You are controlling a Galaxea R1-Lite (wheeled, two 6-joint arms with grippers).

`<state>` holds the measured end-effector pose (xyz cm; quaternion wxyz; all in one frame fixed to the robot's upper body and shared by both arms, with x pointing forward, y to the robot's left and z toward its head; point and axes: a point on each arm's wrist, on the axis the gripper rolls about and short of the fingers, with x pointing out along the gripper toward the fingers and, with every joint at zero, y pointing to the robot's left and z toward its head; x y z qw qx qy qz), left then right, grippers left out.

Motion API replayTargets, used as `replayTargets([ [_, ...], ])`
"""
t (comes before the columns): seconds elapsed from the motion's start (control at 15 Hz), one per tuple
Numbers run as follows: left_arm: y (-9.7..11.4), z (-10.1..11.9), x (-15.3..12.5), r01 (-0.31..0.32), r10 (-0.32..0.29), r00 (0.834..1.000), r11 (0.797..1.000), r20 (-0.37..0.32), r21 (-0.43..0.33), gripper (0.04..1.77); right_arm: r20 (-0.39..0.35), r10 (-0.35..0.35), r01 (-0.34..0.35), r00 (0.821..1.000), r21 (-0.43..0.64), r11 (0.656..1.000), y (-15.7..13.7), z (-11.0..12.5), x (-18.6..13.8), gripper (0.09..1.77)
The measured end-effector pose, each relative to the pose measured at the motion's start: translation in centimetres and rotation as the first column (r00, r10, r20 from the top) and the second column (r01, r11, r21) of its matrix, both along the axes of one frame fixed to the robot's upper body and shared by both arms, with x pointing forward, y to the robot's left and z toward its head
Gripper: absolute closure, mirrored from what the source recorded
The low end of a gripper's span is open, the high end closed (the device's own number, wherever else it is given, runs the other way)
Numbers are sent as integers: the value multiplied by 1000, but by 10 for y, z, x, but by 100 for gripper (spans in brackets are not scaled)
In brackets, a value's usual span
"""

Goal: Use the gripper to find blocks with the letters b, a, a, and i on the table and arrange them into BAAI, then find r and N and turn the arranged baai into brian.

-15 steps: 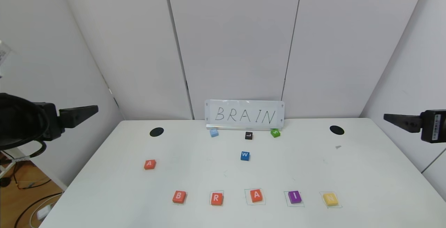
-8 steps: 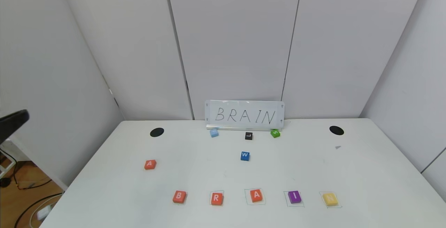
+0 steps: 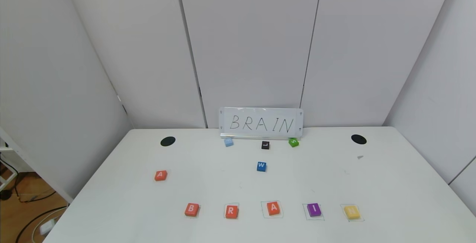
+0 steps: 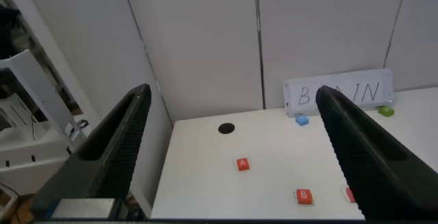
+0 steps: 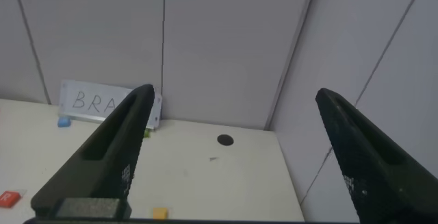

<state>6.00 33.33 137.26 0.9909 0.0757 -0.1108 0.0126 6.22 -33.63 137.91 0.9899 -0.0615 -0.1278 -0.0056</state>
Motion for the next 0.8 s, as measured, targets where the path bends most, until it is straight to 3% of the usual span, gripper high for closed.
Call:
replayTargets([
  [0.27, -1, -12, -28, -17, 15, 995, 1000, 96, 13, 9, 122, -46, 49, 992, -17, 999, 2, -9, -37, 16],
  [0.6, -1, -37, -49, -4, 0, 986, 1000, 167, 23, 9, 170, -32, 35, 985, -13, 999, 1, -33, -71, 16],
  [0.8, -1, -57, -57, 20, -24, 978, 999, 206, 25, 9, 263, -25, 23, 965, 12, 1000, 0, -43, -89, 15],
])
